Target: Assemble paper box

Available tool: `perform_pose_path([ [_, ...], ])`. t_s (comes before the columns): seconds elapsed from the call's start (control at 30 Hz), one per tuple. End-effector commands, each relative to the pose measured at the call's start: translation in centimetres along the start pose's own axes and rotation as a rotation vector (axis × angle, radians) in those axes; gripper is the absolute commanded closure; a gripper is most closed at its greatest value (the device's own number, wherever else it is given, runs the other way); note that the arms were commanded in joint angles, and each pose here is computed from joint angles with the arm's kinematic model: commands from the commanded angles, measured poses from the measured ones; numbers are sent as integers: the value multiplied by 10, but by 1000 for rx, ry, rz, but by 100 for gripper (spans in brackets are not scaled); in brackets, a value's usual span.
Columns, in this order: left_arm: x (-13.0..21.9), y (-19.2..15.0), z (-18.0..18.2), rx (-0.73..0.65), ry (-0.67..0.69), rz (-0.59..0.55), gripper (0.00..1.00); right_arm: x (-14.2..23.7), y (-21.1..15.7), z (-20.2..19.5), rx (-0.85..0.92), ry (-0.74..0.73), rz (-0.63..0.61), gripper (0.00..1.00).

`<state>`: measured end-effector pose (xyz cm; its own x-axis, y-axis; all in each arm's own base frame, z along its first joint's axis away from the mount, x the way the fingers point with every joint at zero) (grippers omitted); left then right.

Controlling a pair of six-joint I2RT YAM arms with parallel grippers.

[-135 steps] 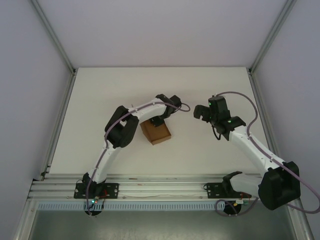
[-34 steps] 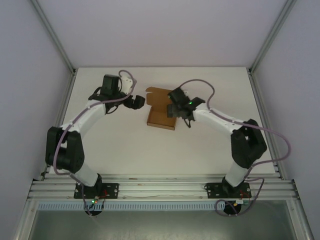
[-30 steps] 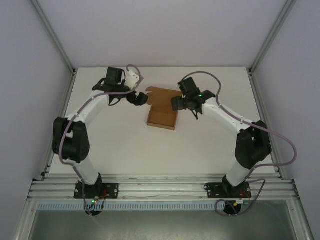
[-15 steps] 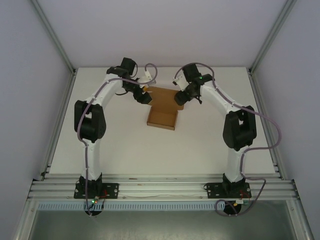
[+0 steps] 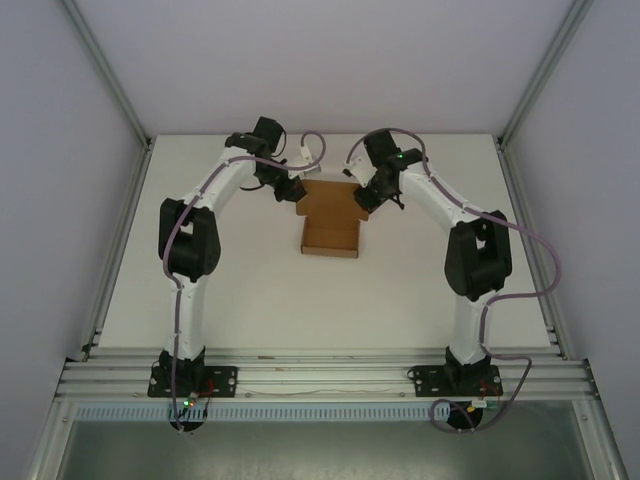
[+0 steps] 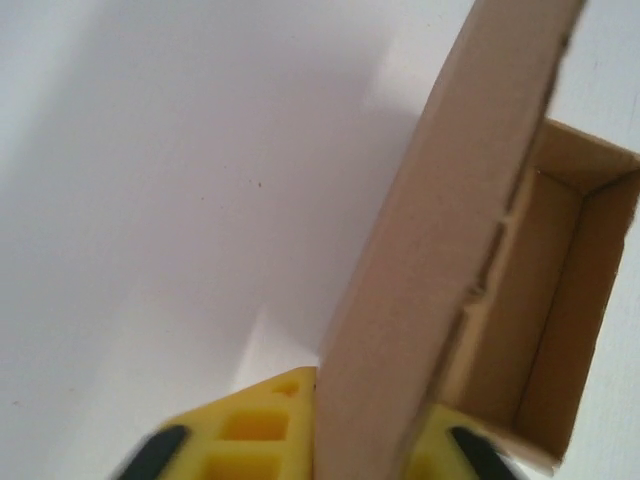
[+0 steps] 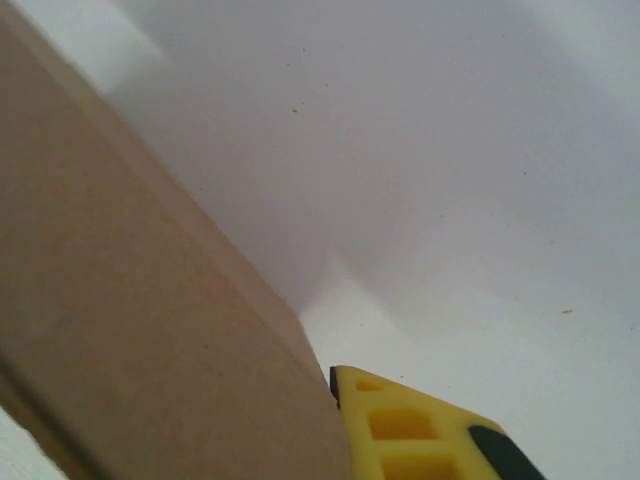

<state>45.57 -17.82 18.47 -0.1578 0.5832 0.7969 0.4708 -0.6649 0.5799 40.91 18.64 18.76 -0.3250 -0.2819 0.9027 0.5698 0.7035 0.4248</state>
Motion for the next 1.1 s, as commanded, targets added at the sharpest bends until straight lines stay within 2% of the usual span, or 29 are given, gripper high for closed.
perform_pose_path([
  [0.0, 4, 11, 2, 37, 50, -31, 100, 3, -3, -3, -13, -22, 35, 94],
  [0.07, 5, 13, 6, 96, 113, -51, 100, 7, 0, -5, -43, -42, 18, 96],
  [0.2, 17, 18, 19, 282, 340, -139, 100, 20, 11, -13, -180, -108, -46, 100],
  [0.27, 27, 20, 22, 414, 458, -208, 100, 28, 17, -18, -280, -152, -92, 100],
  [0.43, 41, 18, 8, 652, 620, -327, 100, 40, 27, -31, -559, -289, -201, 100],
  [0.5, 45, 18, 1, 736, 642, -396, 100, 41, 33, -30, -651, -315, -257, 100],
  [0.63, 43, 17, -2, 938, 698, -542, 100, 29, 46, -18, -817, -277, -357, 100],
  [0.77, 35, 23, -1, 1078, 678, -652, 100, 27, 58, -5, -834, -309, -390, 100],
  [0.83, 31, 23, 0, 1123, 680, -672, 100, 25, 60, -4, -857, -307, -404, 100],
  [1.07, 15, 16, -3, 1123, 689, -669, 100, 7, 56, -6, -946, -331, -422, 100],
])
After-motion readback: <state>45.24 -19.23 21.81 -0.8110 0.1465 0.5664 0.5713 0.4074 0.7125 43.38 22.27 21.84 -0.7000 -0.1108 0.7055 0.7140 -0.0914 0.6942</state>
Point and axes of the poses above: each hand's point on the last joint's axis, 136 mm out from that joint toward the fingers, its own x axis back along the fingers, its own z axis along the line the jaws close on, y = z × x, the point moved 6 cm from there along x, back along the fingers, and after that the axes turned 5 degrees about x, right-handed, at the moved point
